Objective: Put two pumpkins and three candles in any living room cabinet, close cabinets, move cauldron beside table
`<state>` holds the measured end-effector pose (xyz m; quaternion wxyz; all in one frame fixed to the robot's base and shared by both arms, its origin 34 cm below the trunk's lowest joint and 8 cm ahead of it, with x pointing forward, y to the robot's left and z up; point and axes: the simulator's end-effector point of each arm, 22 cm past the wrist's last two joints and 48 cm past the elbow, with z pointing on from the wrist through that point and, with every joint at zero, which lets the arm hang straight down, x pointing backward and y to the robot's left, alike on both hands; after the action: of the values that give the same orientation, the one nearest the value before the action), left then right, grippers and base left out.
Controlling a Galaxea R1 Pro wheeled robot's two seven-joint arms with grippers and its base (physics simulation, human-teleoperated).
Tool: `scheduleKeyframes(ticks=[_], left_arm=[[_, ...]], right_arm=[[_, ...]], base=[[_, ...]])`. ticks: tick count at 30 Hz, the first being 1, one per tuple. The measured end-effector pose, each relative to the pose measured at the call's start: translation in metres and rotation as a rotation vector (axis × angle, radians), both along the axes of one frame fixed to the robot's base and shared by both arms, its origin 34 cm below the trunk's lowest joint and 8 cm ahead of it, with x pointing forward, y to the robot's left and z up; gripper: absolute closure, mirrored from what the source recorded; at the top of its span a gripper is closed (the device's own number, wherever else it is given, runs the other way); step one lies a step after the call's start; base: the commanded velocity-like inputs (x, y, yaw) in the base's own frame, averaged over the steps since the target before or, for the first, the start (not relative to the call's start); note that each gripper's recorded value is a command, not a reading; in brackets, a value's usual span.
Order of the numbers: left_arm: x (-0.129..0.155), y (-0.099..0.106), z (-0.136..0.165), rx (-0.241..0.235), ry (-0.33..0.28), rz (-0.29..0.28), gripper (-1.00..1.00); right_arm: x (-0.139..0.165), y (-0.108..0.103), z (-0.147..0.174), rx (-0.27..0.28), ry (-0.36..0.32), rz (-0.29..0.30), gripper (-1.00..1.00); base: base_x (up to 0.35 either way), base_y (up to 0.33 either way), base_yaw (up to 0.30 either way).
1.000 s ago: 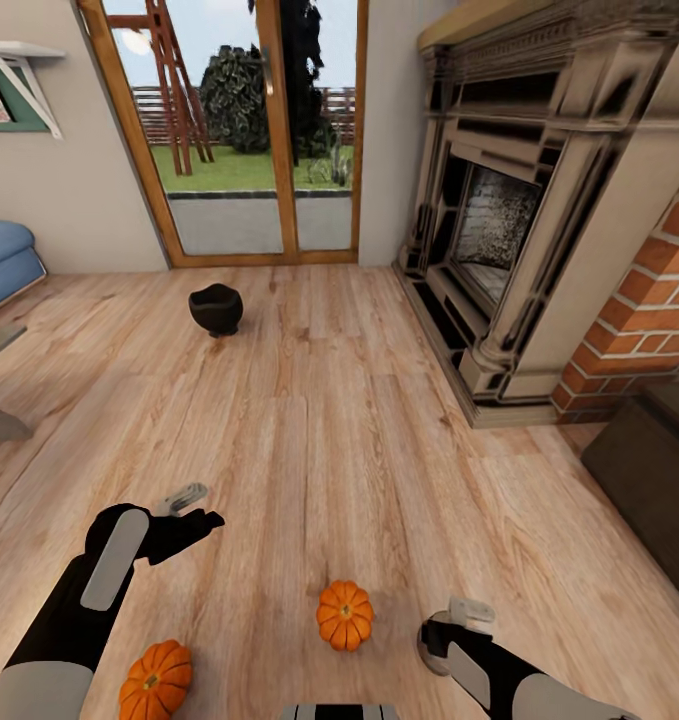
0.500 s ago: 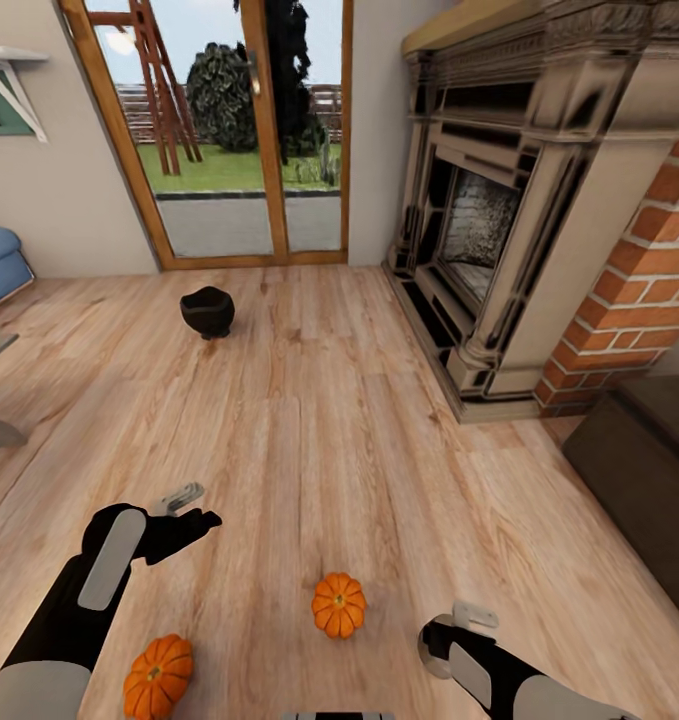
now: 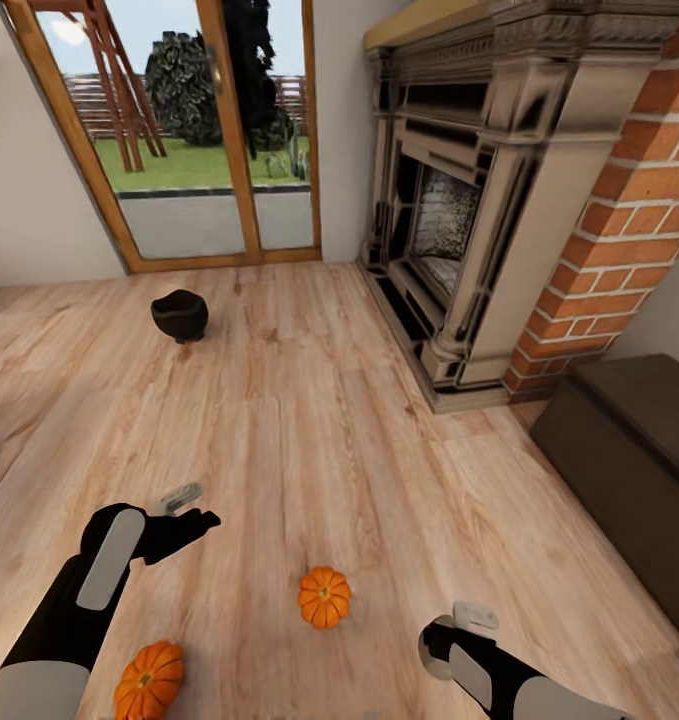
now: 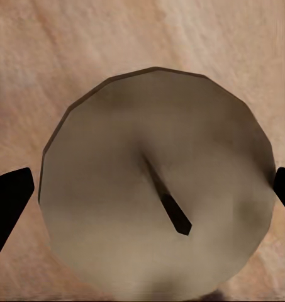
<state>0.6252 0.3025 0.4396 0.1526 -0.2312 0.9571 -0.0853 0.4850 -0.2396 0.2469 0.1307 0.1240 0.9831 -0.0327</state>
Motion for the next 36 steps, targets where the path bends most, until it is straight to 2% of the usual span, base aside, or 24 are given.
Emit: scheduleKeyframes(ticks=[9,16,36], left_arm=[[0.004,0.0,0.018,0.0,0.002,0.0,-1.0],[0.004,-0.001,0.023,-0.001,0.001,0.0,-1.0],[0.004,0.0,0.023,0.001,0.001,0.0,-1.0]], right_arm=[[0.003,0.0,0.019,0.0,0.0,0.001,1.0],[0.004,0.0,0.023,0.0,0.0,0.0,1.0],[0.003,-0.001,0.023,-0.001,0.002,-0.001,1.0]], base=[[-0.26,0.162,-0.012],[-0.06,0.049,-0.019],[-0.001,0.001,-0.258]])
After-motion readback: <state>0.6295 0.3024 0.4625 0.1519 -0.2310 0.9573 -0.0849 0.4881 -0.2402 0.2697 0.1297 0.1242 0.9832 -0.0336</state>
